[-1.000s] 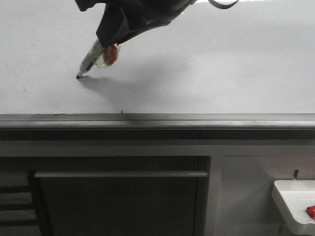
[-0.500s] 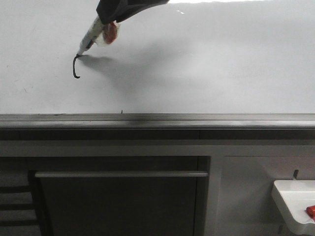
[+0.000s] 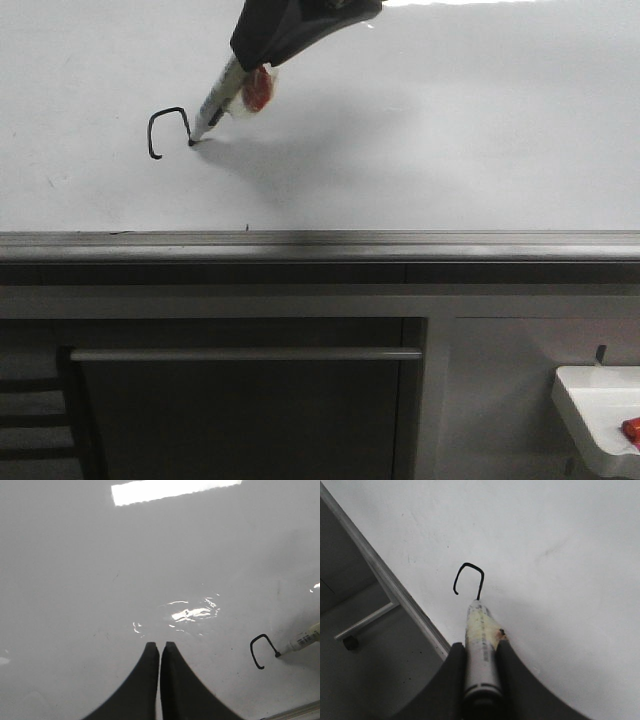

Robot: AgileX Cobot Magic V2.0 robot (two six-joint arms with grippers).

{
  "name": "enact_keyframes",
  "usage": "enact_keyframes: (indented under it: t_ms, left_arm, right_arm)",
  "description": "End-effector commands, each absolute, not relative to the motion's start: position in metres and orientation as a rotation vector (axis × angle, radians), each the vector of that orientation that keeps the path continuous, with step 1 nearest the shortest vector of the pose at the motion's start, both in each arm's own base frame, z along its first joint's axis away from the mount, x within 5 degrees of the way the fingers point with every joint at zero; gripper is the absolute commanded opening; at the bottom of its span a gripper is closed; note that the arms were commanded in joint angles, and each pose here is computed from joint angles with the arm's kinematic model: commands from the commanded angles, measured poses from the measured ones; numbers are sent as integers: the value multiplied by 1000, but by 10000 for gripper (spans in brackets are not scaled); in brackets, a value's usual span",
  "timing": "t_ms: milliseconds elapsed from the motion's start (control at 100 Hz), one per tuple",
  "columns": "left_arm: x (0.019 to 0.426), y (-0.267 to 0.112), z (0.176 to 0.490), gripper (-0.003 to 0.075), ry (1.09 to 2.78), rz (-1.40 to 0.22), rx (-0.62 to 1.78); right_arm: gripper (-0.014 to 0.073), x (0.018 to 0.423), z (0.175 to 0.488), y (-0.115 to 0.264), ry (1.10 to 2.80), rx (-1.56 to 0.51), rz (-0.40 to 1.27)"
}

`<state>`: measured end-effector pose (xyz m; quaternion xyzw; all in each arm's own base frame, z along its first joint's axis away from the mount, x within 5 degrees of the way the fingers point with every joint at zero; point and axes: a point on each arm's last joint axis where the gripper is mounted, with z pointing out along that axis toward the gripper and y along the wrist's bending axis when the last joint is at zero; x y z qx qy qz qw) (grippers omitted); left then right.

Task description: Write number 0 on whiteboard

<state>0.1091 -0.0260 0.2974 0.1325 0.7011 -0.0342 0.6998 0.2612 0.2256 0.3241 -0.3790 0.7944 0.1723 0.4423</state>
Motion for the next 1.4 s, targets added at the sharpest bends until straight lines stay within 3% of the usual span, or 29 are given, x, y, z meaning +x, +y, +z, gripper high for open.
enact_keyframes:
  t_ms: [0,1000,1391]
  left_arm:
    - [110,-28,313,-20,1475,-110,274]
    - [110,-28,313,-20,1475,-110,274]
    - [108,-36,313,-20,1456,-137,361]
  right_arm:
    - [-67,266,340,224,1884,-892,415]
    - [-67,270,343,244,1809,-883,434]
    - [-67,231,361,224,1921,-1081,450]
